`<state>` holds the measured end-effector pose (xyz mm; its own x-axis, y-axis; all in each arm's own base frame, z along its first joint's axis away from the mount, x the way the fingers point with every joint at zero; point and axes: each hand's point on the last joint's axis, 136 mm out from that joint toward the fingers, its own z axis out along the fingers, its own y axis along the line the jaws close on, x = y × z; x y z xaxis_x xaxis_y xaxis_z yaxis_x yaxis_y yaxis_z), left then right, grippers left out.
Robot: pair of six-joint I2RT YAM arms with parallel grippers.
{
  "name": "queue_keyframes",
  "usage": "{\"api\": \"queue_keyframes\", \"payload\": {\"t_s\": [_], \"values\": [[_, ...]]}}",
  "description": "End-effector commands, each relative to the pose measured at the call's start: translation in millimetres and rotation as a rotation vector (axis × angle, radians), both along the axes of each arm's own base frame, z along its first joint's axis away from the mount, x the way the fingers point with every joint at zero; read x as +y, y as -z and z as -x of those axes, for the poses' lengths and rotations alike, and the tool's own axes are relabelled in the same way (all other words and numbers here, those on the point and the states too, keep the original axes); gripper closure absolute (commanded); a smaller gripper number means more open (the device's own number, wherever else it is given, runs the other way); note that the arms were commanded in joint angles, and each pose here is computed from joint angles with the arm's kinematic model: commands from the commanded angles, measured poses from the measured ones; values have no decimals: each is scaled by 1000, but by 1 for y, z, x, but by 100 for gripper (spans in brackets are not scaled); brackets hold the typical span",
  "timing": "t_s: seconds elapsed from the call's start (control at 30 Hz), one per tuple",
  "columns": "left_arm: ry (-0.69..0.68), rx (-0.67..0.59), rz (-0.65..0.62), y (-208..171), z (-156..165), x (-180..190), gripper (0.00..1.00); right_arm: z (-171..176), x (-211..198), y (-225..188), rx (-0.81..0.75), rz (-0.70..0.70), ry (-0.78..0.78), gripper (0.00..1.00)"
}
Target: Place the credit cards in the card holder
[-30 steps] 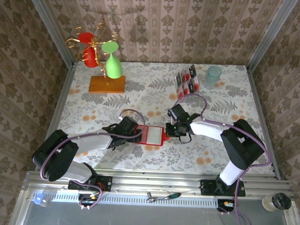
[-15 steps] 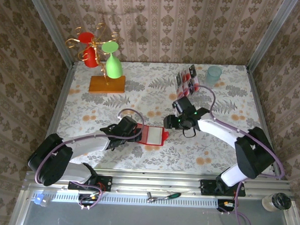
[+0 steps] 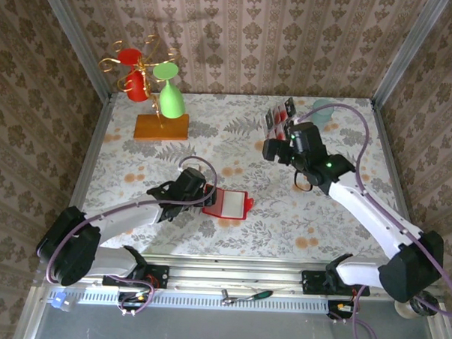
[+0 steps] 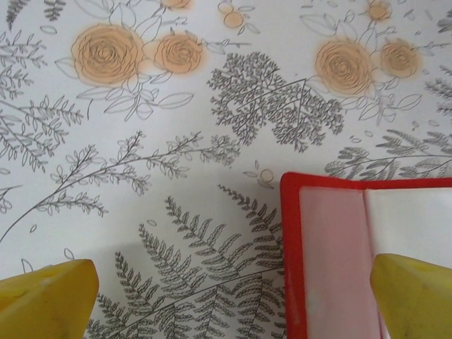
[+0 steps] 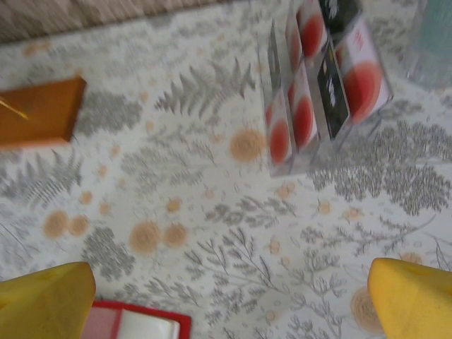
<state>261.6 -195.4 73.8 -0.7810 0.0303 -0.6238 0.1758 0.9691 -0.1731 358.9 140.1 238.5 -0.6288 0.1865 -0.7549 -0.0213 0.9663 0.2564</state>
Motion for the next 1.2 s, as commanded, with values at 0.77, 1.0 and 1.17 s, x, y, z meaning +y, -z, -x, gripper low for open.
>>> {"api": "queue_keyframes", "payload": {"t_s": [0.77, 1.0, 1.17], "values": [[42, 73, -54, 27, -12, 3, 0, -109, 12, 106, 448, 380, -80, 62], [36, 92, -52, 35, -9, 5, 0, -133, -1, 127, 505, 509, -27, 70], [32, 97, -53, 37, -9, 7, 0, -145, -5, 141, 540, 538, -6, 69]]}}
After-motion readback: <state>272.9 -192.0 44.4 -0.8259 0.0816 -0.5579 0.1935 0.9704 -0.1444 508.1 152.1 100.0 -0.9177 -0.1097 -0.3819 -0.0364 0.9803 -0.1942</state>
